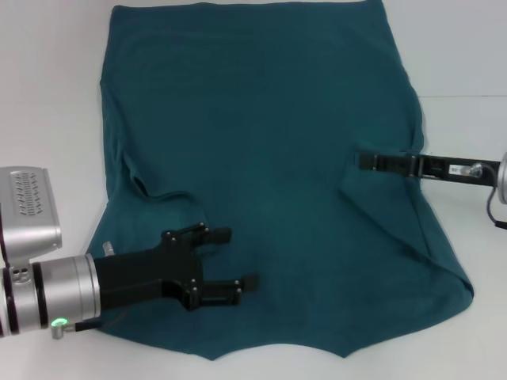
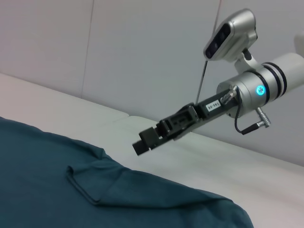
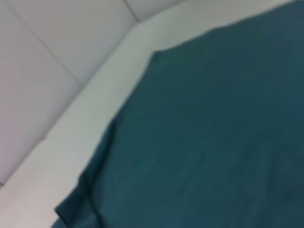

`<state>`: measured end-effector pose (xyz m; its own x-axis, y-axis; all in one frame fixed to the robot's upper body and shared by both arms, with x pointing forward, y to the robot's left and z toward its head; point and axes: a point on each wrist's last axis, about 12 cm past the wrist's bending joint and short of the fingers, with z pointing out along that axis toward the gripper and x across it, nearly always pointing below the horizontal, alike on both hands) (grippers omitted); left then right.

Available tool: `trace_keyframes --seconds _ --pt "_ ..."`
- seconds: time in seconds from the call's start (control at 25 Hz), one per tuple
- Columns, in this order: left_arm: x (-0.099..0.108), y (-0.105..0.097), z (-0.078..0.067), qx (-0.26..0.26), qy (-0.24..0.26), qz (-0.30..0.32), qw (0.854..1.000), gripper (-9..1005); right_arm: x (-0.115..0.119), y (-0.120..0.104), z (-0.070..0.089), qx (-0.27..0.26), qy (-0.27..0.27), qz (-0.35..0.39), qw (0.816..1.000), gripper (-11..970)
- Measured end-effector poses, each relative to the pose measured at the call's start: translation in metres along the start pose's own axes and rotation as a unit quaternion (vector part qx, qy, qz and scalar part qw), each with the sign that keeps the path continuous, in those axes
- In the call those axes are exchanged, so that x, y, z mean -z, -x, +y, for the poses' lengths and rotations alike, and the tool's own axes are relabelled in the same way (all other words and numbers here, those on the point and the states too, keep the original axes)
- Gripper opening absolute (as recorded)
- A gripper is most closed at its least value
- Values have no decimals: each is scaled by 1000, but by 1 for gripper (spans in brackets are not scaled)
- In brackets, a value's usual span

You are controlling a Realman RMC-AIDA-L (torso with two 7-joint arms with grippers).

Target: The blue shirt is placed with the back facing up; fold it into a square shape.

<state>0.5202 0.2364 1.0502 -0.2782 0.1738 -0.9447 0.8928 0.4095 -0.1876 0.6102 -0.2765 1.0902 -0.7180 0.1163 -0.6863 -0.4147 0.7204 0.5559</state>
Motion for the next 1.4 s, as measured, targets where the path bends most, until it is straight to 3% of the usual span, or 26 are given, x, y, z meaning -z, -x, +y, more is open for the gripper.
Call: trace_keyframes --seconds 0.44,1.04,1.4 --pt "-1 1 0 -1 -1 -1 1000 919 16 -14 -20 -46 -50 35 997 900" --pt "-1 3 1 -4 -1 -1 1000 919 11 -29 -20 -55 -58 49 996 900" --pt "0 2 2 -4 1 -2 1000 920 -10 -32 0 -48 -21 63 997 901"
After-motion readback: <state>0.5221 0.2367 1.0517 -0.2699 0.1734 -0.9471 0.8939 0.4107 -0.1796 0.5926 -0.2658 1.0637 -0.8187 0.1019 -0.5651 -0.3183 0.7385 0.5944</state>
